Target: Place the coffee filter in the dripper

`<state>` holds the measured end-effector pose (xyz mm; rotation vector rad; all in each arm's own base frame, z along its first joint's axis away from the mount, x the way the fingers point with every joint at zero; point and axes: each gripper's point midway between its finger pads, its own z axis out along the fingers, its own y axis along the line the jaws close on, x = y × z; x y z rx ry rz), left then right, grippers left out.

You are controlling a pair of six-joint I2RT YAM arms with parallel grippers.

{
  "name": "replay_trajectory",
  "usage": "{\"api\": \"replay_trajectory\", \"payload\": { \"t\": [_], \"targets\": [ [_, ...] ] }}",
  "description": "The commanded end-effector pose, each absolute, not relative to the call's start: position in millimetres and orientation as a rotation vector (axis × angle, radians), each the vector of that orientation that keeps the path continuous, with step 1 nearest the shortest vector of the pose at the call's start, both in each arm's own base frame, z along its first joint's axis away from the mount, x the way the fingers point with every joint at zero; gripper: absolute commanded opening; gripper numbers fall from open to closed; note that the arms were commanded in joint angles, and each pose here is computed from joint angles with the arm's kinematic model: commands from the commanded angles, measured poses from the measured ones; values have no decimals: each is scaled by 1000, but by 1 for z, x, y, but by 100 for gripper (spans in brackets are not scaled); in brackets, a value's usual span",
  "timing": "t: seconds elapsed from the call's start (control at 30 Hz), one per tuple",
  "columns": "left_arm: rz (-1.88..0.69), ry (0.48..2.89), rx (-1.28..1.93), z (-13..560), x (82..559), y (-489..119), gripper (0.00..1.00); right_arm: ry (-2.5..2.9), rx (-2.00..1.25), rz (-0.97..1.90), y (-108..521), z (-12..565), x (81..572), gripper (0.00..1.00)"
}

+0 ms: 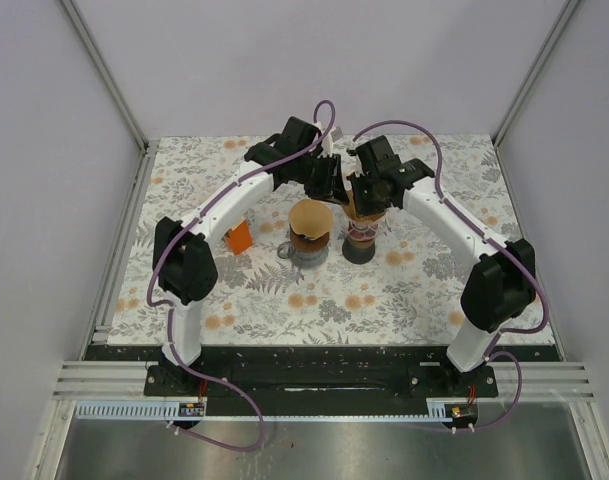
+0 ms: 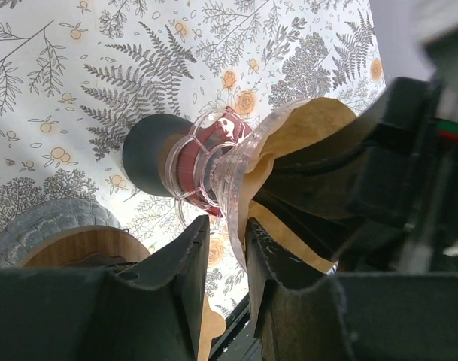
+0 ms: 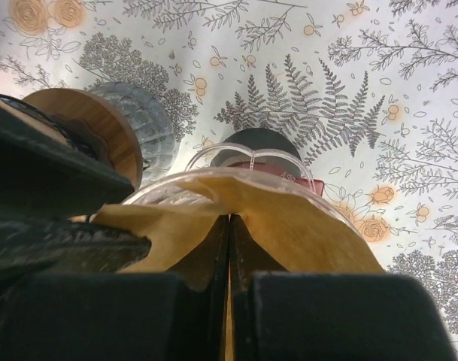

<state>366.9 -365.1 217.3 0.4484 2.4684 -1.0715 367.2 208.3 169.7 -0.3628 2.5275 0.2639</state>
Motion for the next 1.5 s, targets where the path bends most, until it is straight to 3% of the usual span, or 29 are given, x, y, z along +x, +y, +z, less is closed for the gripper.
{"api": "replay_trajectory", "payload": {
  "t": [0.0, 0.2, 0.5, 0.8, 1.0, 1.03, 1.1, 1.27, 1.47],
  "targets": [
    [-1040, 2397, 474, 235, 373, -364, 30, 2411, -356, 302, 204, 219, 374, 0],
    [-1039, 2390, 476, 237, 374, -364, 30, 2380, -349, 300, 197, 236, 373, 0],
    [-1040, 2341, 507, 257, 376, -366, 38, 2310, -333, 311, 189, 267, 369, 0],
    [-1039, 2324, 529, 264, 375, -366, 53, 2264, -293, 305, 173, 289, 371, 0],
    [-872, 2188, 571, 308, 391, -347, 74, 2189, -171, 237, 135, 316, 388, 0],
    [-820, 2151, 565, 320, 396, -338, 79, 2165, -134, 225, 127, 321, 394, 6],
    [-724, 2090, 538, 339, 404, -316, 88, 2104, -53, 203, 104, 334, 404, 30],
    [-483, 1991, 344, 373, 438, -229, 95, 1977, 157, 162, 46, 349, 423, 73],
    [-213, 1936, 105, 369, 466, -104, 99, 1884, 308, 61, -7, 327, 432, 99]
  ]
}}
